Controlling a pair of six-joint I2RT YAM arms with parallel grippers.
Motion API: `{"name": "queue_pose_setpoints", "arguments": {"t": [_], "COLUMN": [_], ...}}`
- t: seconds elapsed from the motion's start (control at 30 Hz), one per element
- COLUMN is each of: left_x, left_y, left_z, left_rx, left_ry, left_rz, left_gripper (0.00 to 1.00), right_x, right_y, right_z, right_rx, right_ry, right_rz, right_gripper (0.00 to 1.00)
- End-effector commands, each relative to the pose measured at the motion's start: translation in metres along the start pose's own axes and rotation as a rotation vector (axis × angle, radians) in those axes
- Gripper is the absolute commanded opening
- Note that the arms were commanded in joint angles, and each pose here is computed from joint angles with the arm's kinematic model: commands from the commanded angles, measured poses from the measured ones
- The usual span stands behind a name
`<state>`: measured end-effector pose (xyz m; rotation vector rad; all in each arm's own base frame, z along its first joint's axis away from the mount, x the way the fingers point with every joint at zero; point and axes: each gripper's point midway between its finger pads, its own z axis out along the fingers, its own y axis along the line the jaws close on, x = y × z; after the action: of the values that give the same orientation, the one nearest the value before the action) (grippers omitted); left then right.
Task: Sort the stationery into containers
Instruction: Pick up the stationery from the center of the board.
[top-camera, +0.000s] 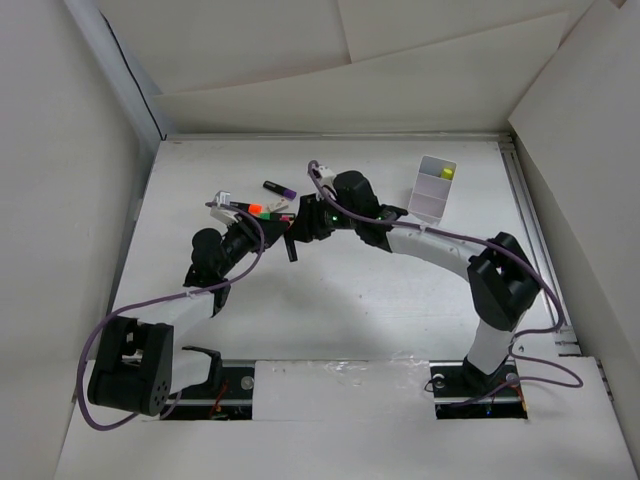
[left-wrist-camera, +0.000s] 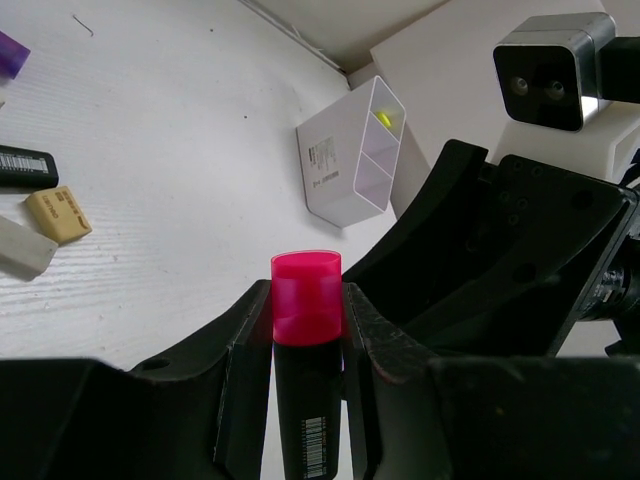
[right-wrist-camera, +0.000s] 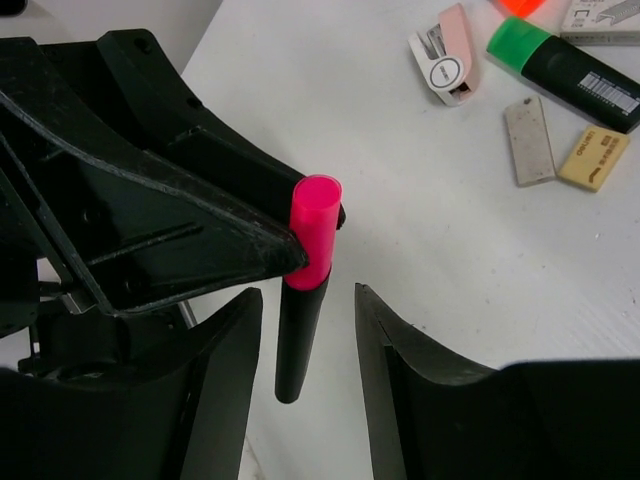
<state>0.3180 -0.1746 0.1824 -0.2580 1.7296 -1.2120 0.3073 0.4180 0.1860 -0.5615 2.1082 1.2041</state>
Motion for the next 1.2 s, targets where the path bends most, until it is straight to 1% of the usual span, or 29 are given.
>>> {"name": "queue_pose_setpoints", "arguments": {"t": [0.0,0.07,0.1,0.2,0.23,0.33,0.43,0.47,0.53,0.57,0.6,0.67,0.7,0.73,0.77,0.8,0.83,0.9,0.97,1.07,1.13,1.17], "left_x": [-0.008,-0.005,-0.005,-0.003,-0.003,-0.003,-0.003,-0.003,-0.003,0.000,-0.002,-0.005,-0.005,-0.010,-0.013,-0.010,-0.015,-0.015,-0.016,-0.018,-0.020,-0.020], "left_y": [-0.021,-0.017,-0.017,-0.018,-0.018,-0.018,-0.018,-0.019,-0.019,-0.014,-0.015,-0.015,-0.016,-0.016,-0.020,-0.013,-0.016,-0.018,-0.016,-0.013,-0.013,-0.010], "left_z": [-0.002,-0.004,-0.004,-0.004,-0.004,-0.004,-0.004,-0.004,-0.004,-0.004,-0.003,-0.004,-0.005,-0.005,-0.005,-0.005,-0.005,-0.007,-0.008,-0.008,-0.009,-0.009], "left_rx": [0.087,0.080,0.080,0.085,0.085,0.085,0.085,0.085,0.085,0.068,0.065,0.053,0.052,0.045,0.050,0.022,0.021,0.022,0.011,-0.016,-0.020,-0.033], "left_ry": [-0.026,-0.020,-0.020,-0.013,-0.012,-0.012,-0.012,-0.012,-0.012,0.000,0.002,-0.014,-0.013,-0.037,-0.041,-0.034,-0.046,-0.047,-0.053,-0.059,-0.067,-0.069], "left_rz": [0.034,0.029,0.029,0.029,0.029,0.029,0.029,0.020,0.020,0.018,0.017,0.025,0.025,0.040,0.043,0.041,0.056,0.057,0.065,0.066,0.067,0.075], "left_gripper": [0.00,0.00,0.00,0.00,0.00,0.00,0.00,0.02,0.10,0.16,0.26,0.35,0.40,0.49,0.52,0.55,0.58,0.60,0.63,0.63,0.63,0.63], "right_x": [-0.016,-0.013,-0.015,-0.016,-0.016,-0.017,-0.018,-0.018,-0.019,-0.015,-0.019,-0.015,-0.022,-0.018,-0.023,-0.023,-0.029,-0.025,-0.033,-0.049,-0.061,-0.077], "right_y": [0.018,0.022,0.022,0.022,0.022,0.021,0.019,0.019,0.018,0.015,0.017,0.012,0.010,0.008,0.007,0.000,0.000,-0.006,-0.010,-0.023,-0.053,-0.056], "right_z": [0.006,0.007,0.009,0.012,0.012,0.012,0.012,0.012,0.012,0.013,0.010,0.011,0.006,0.007,0.002,0.001,-0.003,-0.006,-0.011,-0.029,-0.048,-0.064], "right_rx": [-0.051,-0.058,-0.059,-0.059,-0.059,-0.052,-0.042,-0.042,-0.034,-0.030,-0.026,-0.013,-0.009,-0.004,-0.002,0.010,0.011,0.024,0.036,0.071,0.147,0.170], "right_ry": [-0.028,-0.023,-0.024,-0.025,-0.025,-0.029,-0.035,-0.035,-0.039,-0.032,-0.044,-0.039,-0.055,-0.046,-0.060,-0.059,-0.073,-0.069,-0.089,-0.138,-0.187,-0.230], "right_rz": [-0.033,-0.037,-0.037,-0.029,-0.029,-0.029,-0.028,-0.028,-0.028,-0.024,-0.028,-0.023,-0.023,-0.018,-0.019,-0.012,-0.013,-0.005,-0.004,0.004,0.021,0.010], "right_gripper": [0.48,0.44,0.41,0.35,0.26,0.14,0.10,0.07,0.06,0.06,0.05,0.05,0.05,0.05,0.05,0.03,0.03,0.03,0.03,0.02,0.02,0.02]}}
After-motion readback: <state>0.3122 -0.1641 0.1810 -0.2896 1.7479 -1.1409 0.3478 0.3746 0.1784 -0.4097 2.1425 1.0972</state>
